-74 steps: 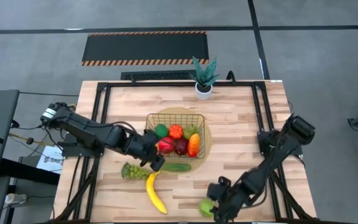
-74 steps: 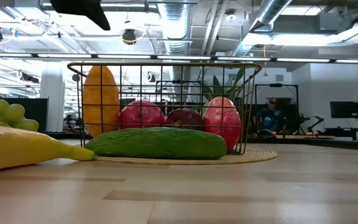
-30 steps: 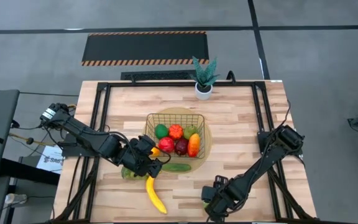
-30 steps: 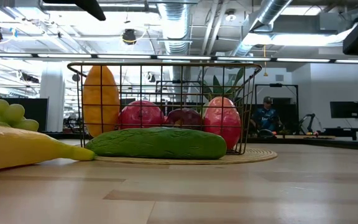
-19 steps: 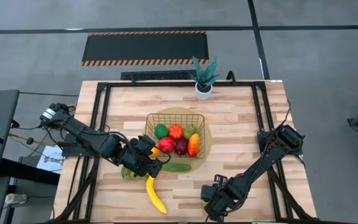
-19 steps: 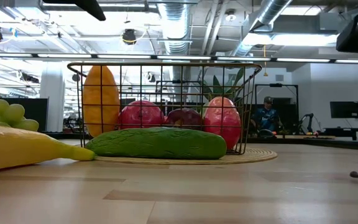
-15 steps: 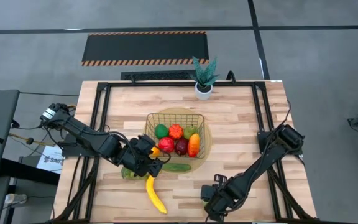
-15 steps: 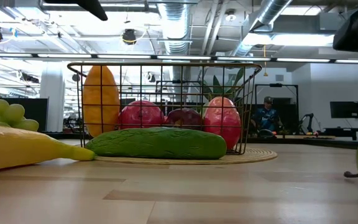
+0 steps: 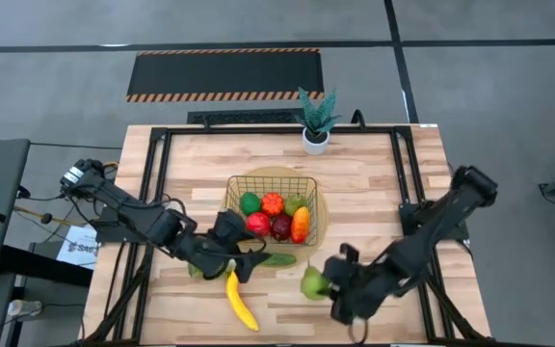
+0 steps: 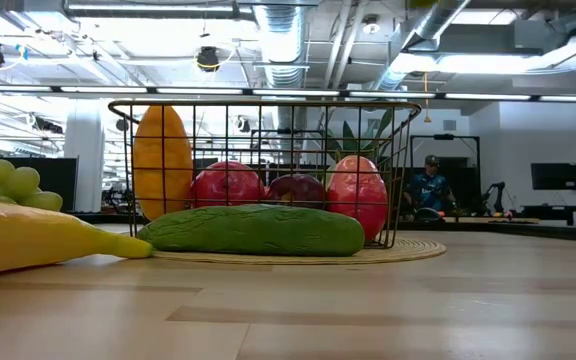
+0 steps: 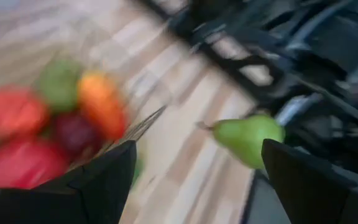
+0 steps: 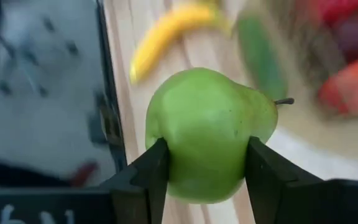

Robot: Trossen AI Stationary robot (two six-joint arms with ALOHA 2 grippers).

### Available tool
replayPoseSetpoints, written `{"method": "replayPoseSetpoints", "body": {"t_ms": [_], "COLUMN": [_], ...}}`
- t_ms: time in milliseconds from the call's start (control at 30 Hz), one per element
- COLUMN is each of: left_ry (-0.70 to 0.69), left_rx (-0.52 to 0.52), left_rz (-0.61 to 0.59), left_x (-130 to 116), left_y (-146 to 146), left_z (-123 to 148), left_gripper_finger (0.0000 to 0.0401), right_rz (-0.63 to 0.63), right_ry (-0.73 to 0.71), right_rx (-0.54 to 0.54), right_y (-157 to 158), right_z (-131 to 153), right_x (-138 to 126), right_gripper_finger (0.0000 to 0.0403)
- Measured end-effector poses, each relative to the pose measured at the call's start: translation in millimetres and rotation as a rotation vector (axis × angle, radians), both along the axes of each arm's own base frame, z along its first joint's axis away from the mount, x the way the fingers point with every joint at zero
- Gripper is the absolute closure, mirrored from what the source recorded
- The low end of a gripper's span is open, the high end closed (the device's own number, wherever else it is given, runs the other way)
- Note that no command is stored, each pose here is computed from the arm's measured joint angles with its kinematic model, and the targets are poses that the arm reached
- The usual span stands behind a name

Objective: Build produce basket
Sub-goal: Put the pear into the silver basket

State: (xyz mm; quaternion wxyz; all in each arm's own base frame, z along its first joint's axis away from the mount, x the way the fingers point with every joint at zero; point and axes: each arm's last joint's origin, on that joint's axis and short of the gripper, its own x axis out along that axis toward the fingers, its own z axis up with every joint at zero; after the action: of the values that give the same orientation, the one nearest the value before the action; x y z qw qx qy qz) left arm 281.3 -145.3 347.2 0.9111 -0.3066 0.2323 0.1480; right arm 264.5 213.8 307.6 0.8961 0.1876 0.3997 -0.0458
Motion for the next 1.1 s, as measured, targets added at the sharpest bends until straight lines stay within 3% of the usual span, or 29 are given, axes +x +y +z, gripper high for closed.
{"method": "replayPoseSetpoints", "body": {"t_ms": [133,233,367,467,633,867,1000,1100], "left_ry": [-0.153,-0.248,-0.260,-0.240,-0.203,-0.193,-0.247,-0.258], "left_rx": [0.157,0.347,0.594,0.697,0.727,0.807,0.677,0.590], "left_rz": [-0.140,-0.251,-0.332,-0.343,-0.309,-0.349,-0.415,-0.363], "left_x": [4,5,5,8,20,24,28,31], "left_y": [-11,-18,-20,-14,2,11,16,23], "left_z": [17,29,33,34,30,31,32,32], "left_gripper_finger": [0.0069,0.0069,0.0069,0.0069,0.0069,0.0069,0.0069,0.0069], "right_rz": [-0.064,-0.081,-0.084,-0.083,-0.061,-0.043,-0.040,-0.040], "right_ry": [-0.190,-0.294,-0.366,-0.407,-0.481,-0.473,-0.465,-0.464], "right_rx": [-0.005,-0.009,-0.023,-0.044,-0.060,-0.086,-0.114,-0.131], "right_y": [-20,-32,-46,-52,-60,-73,-79,-81], "right_z": [41,63,79,84,92,91,90,90], "right_x": [-17,-27,-30,-25,-13,-2,0,1], "right_gripper_finger": [0.0222,0.0218,0.0217,0.0216,0.0214,0.0211,0.0211,0.0209]}}
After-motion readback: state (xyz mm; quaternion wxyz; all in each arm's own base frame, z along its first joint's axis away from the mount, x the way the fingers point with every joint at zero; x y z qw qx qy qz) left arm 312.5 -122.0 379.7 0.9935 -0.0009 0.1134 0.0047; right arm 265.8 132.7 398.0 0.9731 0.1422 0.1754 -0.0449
